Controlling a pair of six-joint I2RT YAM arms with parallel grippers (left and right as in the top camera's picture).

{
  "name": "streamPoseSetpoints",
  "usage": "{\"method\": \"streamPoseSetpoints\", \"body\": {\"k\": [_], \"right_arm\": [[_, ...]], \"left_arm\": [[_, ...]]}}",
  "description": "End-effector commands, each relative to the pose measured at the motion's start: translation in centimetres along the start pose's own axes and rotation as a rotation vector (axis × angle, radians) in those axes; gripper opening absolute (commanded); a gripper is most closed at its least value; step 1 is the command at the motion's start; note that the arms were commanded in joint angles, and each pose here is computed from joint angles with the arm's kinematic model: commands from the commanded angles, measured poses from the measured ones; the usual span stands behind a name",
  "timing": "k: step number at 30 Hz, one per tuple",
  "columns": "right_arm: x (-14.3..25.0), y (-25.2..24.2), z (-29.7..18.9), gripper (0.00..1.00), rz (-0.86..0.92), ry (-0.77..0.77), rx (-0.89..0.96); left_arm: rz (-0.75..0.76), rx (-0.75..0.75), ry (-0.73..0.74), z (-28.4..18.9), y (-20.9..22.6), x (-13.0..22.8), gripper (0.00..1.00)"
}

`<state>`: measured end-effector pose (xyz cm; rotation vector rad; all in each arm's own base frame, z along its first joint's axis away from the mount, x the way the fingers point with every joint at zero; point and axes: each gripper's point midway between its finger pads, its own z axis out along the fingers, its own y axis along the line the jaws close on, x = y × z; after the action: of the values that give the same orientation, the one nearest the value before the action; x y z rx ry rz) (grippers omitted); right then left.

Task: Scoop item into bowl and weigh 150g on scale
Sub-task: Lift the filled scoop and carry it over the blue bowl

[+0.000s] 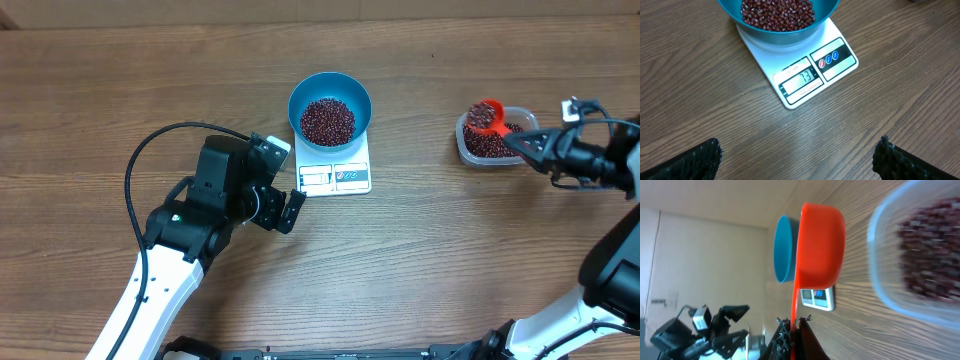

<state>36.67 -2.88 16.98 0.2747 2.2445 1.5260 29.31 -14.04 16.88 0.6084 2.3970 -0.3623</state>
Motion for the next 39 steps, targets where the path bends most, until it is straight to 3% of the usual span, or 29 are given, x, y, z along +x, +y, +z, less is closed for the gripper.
{"method": "streamPoseSetpoints", "body": {"k": [1, 17, 25, 39], "right_arm": [[-0.8, 3.2, 1.5, 0.04, -0.097, 0.027, -0.044], [1.2, 10.8, 11.4, 0.04, -0.159, 0.238, -0.205], [1.8, 11.1, 17.0, 0.04, -0.18, 0.284, -0.076], [3.6, 10.1, 22.8, 0.04, -0.279, 0.27, 0.156]], "left_arm": [[0.019, -0.006, 0.002, 0.1, 0.2, 0.2, 1.0], [0.019, -0.006, 0.002, 0.1, 0.2, 0.2, 1.0], [0.019, -0.006, 0.002, 0.1, 0.2, 0.2, 0.99], [0.019, -0.006, 0.002, 0.1, 0.2, 0.2, 1.0]]}}
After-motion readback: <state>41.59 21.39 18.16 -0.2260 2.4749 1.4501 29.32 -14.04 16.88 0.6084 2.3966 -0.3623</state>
